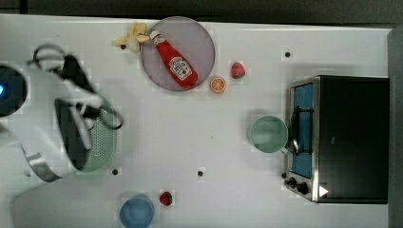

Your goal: Drag strainer right to left.

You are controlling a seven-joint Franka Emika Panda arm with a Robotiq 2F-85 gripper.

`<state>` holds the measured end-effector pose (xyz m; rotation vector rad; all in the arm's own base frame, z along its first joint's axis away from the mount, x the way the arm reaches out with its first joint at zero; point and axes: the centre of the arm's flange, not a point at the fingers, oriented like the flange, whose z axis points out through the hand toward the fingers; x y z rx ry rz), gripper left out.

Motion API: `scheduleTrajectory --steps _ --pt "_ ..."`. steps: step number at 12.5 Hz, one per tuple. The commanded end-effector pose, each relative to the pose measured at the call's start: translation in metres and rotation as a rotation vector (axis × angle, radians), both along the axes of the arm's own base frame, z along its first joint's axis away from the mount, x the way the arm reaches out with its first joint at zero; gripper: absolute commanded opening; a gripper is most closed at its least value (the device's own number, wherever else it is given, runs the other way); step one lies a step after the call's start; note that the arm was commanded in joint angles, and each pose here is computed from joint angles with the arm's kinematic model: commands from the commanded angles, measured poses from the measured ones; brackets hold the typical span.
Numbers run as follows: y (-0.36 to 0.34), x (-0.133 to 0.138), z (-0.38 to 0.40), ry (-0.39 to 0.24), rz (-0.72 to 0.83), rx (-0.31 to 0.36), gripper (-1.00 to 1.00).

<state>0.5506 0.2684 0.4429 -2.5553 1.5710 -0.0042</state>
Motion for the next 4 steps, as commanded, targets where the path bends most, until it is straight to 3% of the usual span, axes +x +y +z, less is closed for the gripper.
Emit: scheduleTrajectory --steps 1,4 --pt "-0.163 0.014 0.062 -0.014 0.078 -0.03 1.0" --pt "-0.276 -0.012 0.105 0.021 0.124 -0.132 1.0"
